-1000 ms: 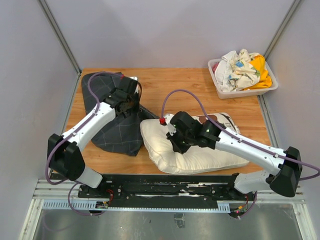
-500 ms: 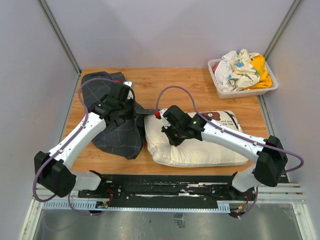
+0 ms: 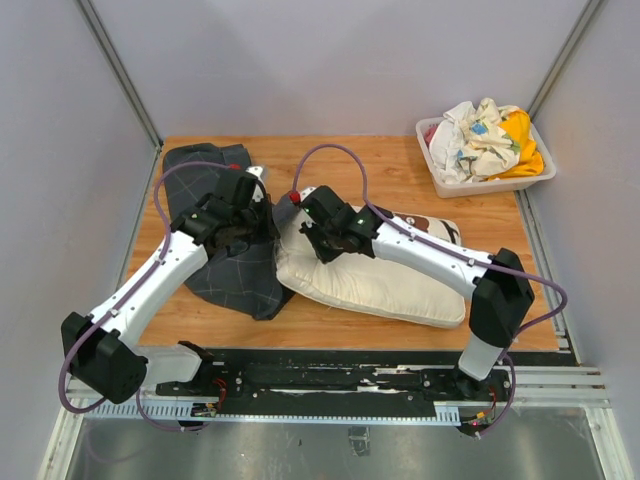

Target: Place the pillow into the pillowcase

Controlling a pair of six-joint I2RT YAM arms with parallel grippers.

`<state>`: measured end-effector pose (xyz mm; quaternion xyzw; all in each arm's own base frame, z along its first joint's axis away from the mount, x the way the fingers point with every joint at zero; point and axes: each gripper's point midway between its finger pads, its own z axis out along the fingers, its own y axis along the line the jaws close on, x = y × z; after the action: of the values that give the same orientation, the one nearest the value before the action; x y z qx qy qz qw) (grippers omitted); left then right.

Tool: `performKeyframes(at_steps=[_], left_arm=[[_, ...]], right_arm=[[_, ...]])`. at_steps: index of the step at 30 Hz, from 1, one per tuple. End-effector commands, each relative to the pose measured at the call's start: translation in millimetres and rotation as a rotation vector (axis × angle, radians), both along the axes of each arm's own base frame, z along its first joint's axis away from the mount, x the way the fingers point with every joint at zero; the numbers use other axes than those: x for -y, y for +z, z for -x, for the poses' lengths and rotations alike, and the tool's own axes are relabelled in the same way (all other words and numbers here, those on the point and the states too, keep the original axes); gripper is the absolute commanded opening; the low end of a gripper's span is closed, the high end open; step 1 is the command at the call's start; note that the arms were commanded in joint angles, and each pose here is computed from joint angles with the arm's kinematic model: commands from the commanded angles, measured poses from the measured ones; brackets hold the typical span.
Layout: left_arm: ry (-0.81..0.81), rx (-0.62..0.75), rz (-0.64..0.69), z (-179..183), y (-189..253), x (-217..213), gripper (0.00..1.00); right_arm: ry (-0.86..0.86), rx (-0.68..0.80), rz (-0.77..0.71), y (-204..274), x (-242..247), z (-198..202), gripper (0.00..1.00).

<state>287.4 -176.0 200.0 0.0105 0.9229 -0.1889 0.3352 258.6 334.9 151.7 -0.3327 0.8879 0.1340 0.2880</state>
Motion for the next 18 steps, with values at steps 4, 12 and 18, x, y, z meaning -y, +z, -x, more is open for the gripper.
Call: performKeyframes(at_steps=[4,12,18], left_arm=[[-0.035,0.007,0.065,10,15,10,0.00],[-0.057,0.010,0.091,10,28,16,0.00],[-0.080,0.011,0.123,11,40,23,0.00]], right_arm=[[-0.221,0.143,-0.013,9,8,-65,0.01],[-0.292,0.146,0.024,-19,6,-86,0.01],[-0.366,0.162,0.041,-26,12,-104,0.01]])
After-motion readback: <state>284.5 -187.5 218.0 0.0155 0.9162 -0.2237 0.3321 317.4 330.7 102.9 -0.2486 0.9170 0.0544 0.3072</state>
